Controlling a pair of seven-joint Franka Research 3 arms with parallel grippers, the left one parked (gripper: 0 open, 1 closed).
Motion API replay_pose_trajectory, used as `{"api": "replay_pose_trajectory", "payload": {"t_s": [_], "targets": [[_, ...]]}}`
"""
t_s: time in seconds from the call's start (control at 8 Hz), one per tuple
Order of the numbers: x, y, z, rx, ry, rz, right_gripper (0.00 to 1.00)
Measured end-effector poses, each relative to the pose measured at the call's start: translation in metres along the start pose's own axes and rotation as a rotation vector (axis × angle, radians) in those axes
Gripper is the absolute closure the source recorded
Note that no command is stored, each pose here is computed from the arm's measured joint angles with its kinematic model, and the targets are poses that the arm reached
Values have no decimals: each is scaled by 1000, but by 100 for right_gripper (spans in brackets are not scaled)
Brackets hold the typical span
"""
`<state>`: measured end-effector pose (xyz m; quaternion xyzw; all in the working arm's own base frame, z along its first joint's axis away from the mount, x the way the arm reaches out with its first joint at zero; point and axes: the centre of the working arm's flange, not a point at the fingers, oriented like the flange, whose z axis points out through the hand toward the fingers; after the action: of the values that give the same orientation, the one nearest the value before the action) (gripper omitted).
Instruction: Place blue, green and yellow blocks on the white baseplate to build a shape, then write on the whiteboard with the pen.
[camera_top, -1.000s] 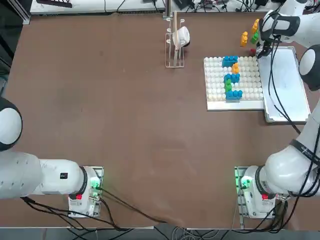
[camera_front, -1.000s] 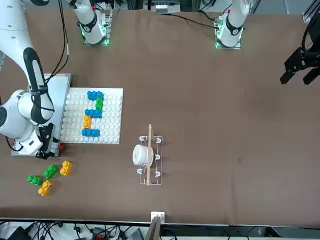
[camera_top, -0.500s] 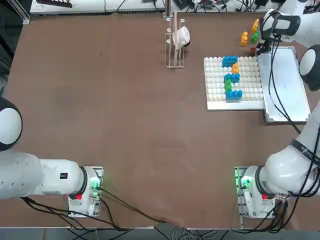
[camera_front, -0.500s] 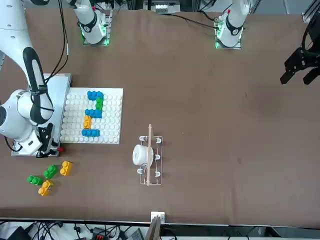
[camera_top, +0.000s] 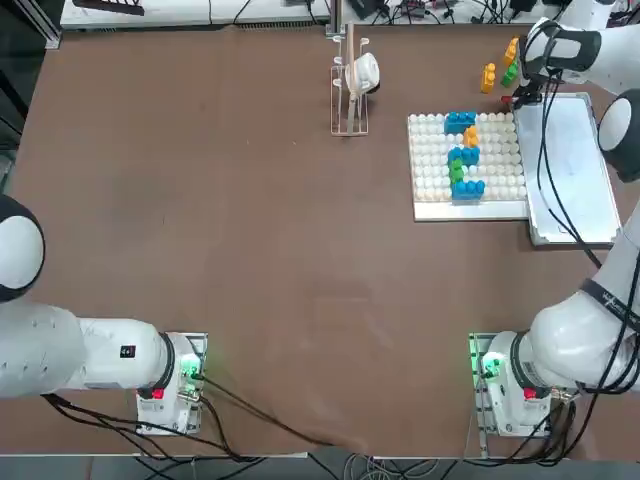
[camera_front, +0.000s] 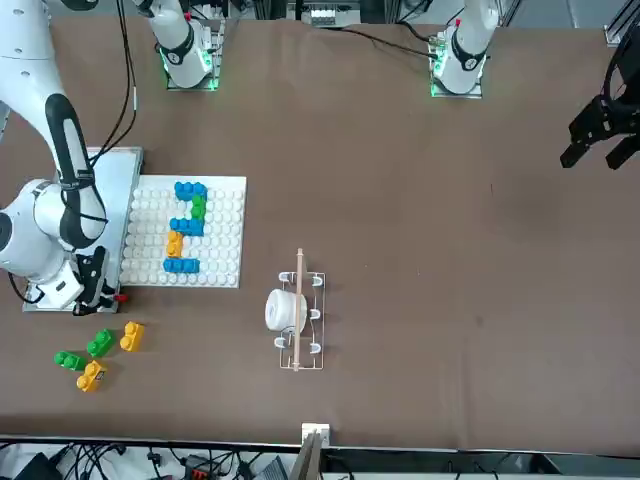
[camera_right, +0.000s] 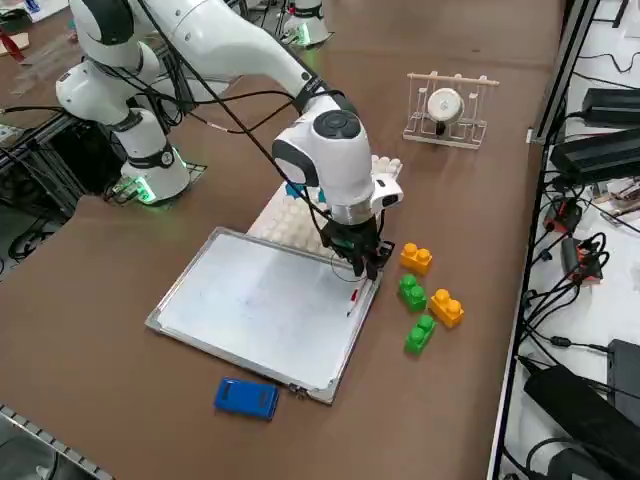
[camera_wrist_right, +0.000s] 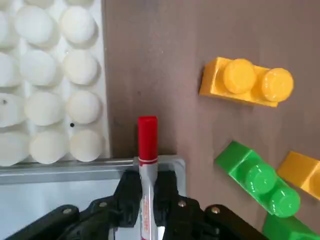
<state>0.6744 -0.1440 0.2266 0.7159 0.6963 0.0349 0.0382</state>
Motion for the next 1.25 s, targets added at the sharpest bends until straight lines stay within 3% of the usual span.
{"api": "replay_pose_trajectory", "payload": {"t_s": [0.38, 0.75, 1.0, 1.25], "targets": [[-1, 2, -11, 1, 40, 43, 82], [-19, -1, -61, 12, 100, 104, 82], [-39, -20, -98, 33, 119, 135, 82], [-58, -59, -112, 62, 213, 142, 82]]}}
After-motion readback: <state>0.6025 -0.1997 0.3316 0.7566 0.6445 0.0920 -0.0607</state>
